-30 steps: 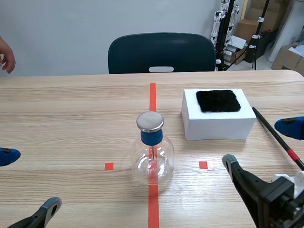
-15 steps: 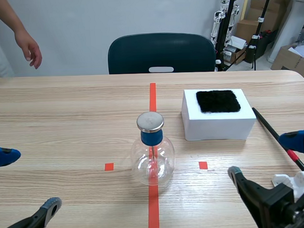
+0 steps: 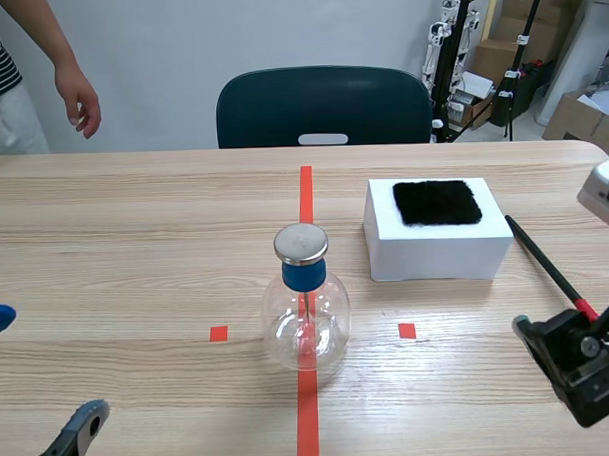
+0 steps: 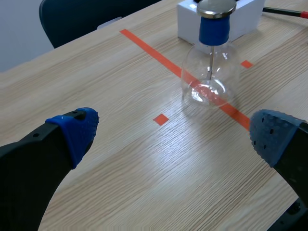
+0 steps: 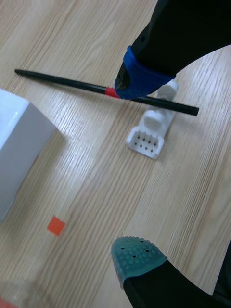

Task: Do the electroscope experiment. pick up the black charging rod

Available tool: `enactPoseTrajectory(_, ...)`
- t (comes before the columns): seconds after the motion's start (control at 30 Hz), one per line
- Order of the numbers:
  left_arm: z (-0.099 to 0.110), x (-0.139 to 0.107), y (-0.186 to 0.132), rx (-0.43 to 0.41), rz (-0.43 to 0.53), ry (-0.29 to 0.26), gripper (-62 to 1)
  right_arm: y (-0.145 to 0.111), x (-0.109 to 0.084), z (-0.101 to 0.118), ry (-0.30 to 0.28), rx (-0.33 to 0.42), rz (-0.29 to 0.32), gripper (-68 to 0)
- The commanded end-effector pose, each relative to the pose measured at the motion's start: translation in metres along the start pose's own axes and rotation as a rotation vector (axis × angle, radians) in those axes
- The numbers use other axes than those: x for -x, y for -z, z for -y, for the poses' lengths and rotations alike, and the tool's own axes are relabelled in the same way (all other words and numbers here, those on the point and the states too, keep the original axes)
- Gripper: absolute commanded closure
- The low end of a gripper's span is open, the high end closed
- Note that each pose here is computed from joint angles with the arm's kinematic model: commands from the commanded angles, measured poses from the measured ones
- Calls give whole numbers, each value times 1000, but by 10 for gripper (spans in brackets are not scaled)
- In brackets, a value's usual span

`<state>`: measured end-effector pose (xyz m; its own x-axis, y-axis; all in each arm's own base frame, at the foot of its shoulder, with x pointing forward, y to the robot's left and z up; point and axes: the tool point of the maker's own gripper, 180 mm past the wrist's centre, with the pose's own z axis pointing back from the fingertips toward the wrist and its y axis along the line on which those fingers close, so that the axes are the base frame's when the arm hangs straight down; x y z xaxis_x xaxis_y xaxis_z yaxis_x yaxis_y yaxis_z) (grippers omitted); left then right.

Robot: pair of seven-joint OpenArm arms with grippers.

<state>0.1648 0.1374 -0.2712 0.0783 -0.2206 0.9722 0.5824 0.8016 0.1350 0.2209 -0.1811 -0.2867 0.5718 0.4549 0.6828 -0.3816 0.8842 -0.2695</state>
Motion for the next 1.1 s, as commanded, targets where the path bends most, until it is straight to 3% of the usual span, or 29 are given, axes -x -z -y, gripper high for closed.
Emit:
enactPoseTrajectory(0.0,-6,1,3,-17,41,5,-623,0,-9,9,-5,25,4,-582)
enactPoseTrajectory(0.2,-23,21,0,-32,104,-40,-623,5,-8,21,43,36,-87,-582)
enactPoseTrajectory(0.4,-31,30,-2,-4,173,-82,-623,21,-7,36,179,8,-148,-582)
enactPoseTrajectory(0.77,-35,30,0,86,278,-126,-623,43,-7,89,297,102,-261,-582)
enactPoseTrajectory(0.9,-32,30,1,116,297,-127,-623,56,-3,98,320,134,-288,-582)
enactPoseTrajectory(1.07,-19,34,2,186,304,-119,-623,68,12,101,327,121,-396,-582)
